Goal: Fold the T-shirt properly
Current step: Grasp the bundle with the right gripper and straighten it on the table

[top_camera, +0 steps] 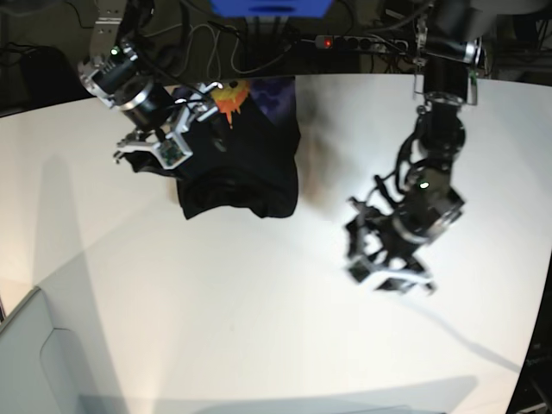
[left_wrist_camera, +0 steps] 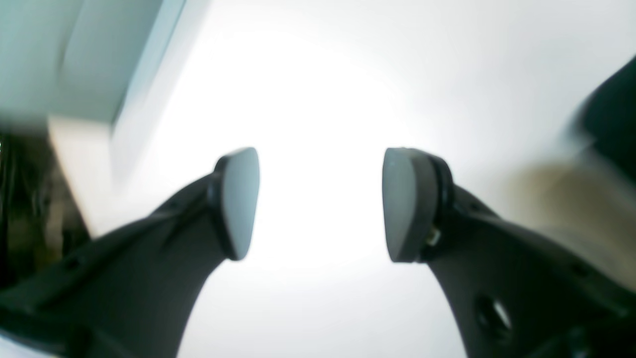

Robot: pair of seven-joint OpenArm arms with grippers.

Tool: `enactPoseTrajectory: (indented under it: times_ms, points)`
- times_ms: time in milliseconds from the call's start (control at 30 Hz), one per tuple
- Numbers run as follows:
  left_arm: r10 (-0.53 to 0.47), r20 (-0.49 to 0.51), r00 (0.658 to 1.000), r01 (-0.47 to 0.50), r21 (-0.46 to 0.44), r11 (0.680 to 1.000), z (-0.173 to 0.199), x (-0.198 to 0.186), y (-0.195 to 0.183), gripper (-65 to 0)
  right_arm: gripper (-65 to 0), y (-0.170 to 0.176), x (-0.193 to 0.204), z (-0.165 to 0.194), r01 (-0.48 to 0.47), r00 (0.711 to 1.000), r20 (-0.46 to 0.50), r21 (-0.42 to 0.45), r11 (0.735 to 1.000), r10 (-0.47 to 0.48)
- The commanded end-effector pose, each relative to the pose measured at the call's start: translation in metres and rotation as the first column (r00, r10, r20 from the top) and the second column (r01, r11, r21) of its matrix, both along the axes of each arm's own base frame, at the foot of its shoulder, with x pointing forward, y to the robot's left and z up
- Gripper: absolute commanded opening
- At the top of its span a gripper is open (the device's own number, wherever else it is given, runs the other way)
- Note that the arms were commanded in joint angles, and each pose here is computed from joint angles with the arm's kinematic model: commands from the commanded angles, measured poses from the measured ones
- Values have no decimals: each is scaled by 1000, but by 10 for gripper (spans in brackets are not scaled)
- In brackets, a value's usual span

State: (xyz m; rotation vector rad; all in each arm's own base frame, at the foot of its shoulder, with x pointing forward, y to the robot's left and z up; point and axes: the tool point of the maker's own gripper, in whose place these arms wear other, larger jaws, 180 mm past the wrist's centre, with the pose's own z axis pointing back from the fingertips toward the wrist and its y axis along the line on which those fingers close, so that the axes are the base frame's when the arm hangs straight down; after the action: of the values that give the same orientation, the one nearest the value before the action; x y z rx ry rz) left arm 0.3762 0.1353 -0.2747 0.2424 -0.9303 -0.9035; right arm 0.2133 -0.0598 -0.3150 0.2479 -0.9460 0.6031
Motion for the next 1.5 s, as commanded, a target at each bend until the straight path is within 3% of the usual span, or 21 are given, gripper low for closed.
enactPoseTrajectory:
  times_ms: [0,33,167,267,433,567,800,867,1067,1200,1333,1467]
  points:
    - [37,44,998,-36,-13,999,14,2,16,-277,-243,10,1,12,-43,998,44,27,999,42]
    - [92,33,995,-91,-12,996,10,-5,37,-277,-304,13,0,11,-63,997,45,23,998,62]
    - [276,-5,961,-276,-3,961,-3,-30,107,-277,-650,24,-4,11,-106,994,37,25,994,105]
    - [379,-36,925,-379,10,925,-14,-55,144,-277,-617,25,-10,4,-110,994,13,31,993,110]
    - [473,-85,877,-471,45,881,-30,-91,179,-277,-649,18,-22,-28,-119,989,-83,22,993,120]
    - [503,-114,857,-498,70,864,-39,-110,191,-277,-649,8,-30,-54,-136,980,-147,17,991,137]
    - [519,-154,841,-510,93,855,-52,-129,195,-277,-649,15,-43,-75,-113,977,-163,135,984,135]
    - [519,-165,839,-510,98,855,-55,-133,195,-277,-649,14,-41,-71,-111,981,-143,140,984,131]
    - [511,-178,841,-499,112,860,-57,-143,191,-277,-649,23,-22,-3,-159,986,60,111,981,153]
    - [506,-187,842,-494,111,862,-60,-150,186,-277,-649,63,-31,12,-261,964,98,167,951,247]
    - [511,-217,832,-500,107,859,-69,-160,182,-277,-649,103,-58,-10,-348,935,19,249,904,354]
    - [529,-245,812,-521,105,847,-77,-174,182,-277,-648,122,-69,-41,-372,911,-66,297,879,407]
